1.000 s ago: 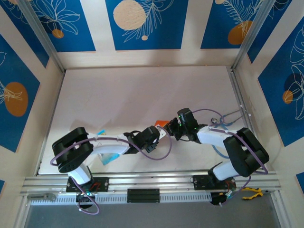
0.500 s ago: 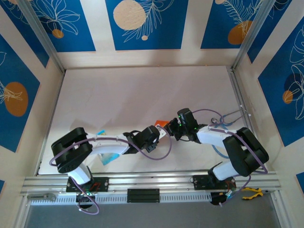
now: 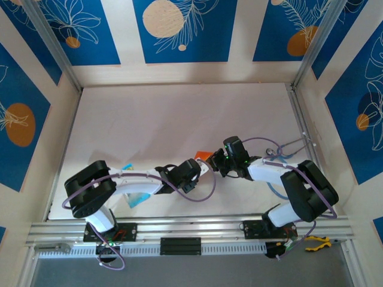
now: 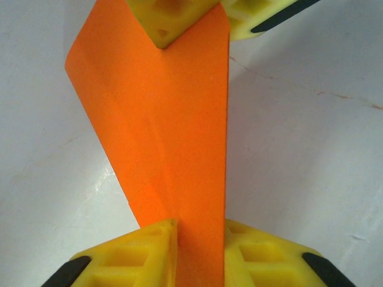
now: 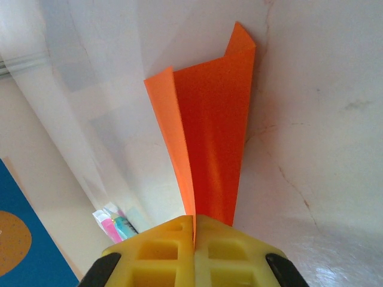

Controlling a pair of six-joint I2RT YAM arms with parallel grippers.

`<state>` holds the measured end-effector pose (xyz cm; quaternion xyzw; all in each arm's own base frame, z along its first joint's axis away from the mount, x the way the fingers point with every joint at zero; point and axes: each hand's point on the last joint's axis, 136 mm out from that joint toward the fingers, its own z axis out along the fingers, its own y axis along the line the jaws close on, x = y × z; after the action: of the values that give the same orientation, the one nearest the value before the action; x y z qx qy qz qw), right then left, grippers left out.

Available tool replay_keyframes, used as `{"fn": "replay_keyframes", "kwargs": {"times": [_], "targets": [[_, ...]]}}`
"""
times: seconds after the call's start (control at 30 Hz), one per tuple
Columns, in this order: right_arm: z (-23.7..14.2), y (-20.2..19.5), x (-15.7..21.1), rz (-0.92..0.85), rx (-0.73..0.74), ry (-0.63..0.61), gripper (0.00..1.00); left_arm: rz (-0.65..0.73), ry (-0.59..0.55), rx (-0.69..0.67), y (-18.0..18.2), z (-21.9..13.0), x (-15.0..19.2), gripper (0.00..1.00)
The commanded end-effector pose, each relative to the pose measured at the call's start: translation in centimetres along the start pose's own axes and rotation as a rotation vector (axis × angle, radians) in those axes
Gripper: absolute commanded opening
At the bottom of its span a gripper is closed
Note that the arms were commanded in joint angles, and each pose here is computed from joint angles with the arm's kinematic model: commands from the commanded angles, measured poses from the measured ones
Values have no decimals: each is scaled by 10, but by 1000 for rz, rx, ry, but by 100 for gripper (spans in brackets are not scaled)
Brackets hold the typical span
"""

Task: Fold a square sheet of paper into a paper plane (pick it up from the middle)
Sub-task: Fold the wing for the fifth time at the center of the table.

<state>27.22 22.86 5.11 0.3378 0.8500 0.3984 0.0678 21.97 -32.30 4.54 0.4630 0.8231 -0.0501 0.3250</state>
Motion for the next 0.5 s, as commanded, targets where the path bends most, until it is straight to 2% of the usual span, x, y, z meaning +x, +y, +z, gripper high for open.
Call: {"fn": "replay_keyframes", "kwargs": {"times": [0.0, 0.23, 0.37, 0.47], "targets": [[1, -6, -1, 8, 19, 5, 2, 5, -22, 31, -6, -8, -9, 21], [-1, -8, 1, -2, 28, 6, 4, -6, -19, 42, -8, -8, -11, 15], [-11, -2, 0, -55, 40, -10, 18, -42, -16, 59, -9, -7, -10, 15], [-26, -4, -3, -92, 85, -49, 33, -71, -12, 93, -11, -5, -9, 15]]}}
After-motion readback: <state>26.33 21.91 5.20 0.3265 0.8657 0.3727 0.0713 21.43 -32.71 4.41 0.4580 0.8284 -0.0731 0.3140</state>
